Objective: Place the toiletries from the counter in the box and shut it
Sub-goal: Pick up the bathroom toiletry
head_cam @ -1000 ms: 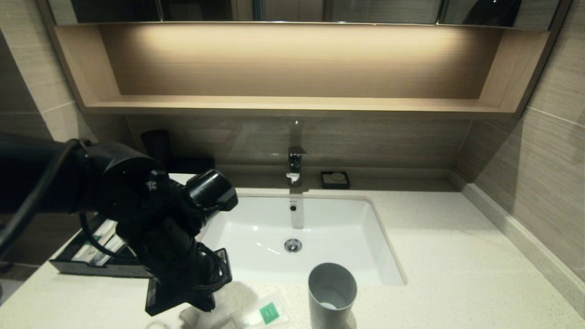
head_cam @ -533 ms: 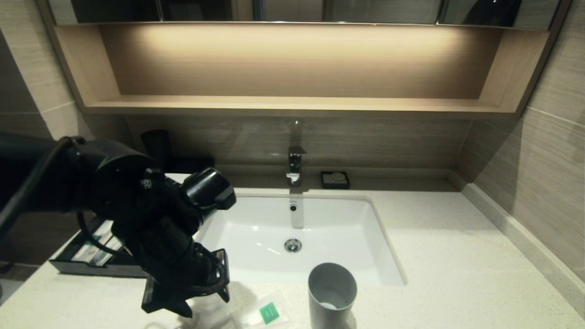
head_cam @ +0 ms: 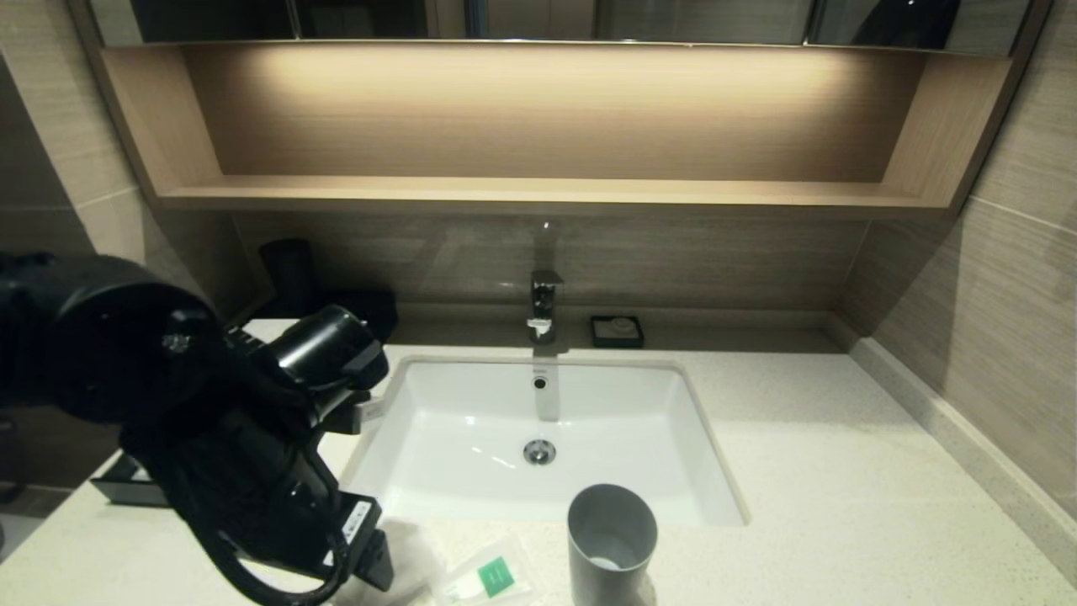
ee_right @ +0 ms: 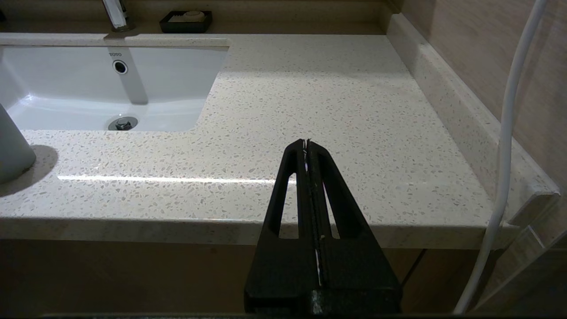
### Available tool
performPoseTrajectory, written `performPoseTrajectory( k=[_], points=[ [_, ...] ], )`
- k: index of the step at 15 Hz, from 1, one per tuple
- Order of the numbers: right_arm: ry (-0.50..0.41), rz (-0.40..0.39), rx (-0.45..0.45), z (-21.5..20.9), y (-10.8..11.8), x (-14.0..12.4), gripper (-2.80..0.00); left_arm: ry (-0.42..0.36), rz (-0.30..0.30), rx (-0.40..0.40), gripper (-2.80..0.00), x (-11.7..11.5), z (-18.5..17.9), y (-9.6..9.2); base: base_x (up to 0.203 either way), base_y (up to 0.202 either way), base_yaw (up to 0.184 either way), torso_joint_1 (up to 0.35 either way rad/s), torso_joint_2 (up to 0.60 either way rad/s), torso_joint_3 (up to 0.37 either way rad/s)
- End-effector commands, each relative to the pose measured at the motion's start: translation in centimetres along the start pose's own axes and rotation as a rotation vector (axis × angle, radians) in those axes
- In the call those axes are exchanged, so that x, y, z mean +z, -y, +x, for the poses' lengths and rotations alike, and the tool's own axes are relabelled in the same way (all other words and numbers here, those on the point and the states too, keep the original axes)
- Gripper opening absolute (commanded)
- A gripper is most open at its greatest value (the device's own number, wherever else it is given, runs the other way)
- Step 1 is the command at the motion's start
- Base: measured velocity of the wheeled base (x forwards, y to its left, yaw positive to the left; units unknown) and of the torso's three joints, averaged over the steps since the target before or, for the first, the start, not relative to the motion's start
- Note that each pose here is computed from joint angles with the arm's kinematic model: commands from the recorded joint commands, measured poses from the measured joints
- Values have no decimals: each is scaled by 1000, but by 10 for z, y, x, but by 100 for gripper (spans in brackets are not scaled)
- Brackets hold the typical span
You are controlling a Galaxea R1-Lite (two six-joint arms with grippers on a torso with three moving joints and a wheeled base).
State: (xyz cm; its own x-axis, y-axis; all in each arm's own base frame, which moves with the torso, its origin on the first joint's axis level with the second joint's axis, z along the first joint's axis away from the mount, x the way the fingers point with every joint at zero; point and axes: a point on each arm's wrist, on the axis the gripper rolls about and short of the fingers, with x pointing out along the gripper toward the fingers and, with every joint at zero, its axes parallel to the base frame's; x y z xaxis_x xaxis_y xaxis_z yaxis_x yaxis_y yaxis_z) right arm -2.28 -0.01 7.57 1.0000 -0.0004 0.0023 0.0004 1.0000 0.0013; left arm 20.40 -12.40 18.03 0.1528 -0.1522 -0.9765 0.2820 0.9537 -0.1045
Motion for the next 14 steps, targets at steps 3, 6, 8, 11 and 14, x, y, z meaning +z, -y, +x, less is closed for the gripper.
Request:
performPoseTrajectory(
  k=[3,6,8,11,14],
  points=[
    [1,0,0,0,0,0,-280,48,179,2,0,-13,5,-14,0,0,0,0,0,0],
    [0,0,0,0,0,0,-280,84,235,9,0,-14,16,-25,0,0,0,0,0,0],
    [1,0,0,0,0,0,-280,85,256,11,0,-15,18,-28,0,0,0,0,0,0],
    [-1,0,0,0,0,0,-280,83,255,-37,0,-14,20,-30,0,0,0,0,0,0],
    [0,0,0,0,0,0,-280,67,283,-56,0,-13,24,-34,0,0,0,0,0,0]
  ],
)
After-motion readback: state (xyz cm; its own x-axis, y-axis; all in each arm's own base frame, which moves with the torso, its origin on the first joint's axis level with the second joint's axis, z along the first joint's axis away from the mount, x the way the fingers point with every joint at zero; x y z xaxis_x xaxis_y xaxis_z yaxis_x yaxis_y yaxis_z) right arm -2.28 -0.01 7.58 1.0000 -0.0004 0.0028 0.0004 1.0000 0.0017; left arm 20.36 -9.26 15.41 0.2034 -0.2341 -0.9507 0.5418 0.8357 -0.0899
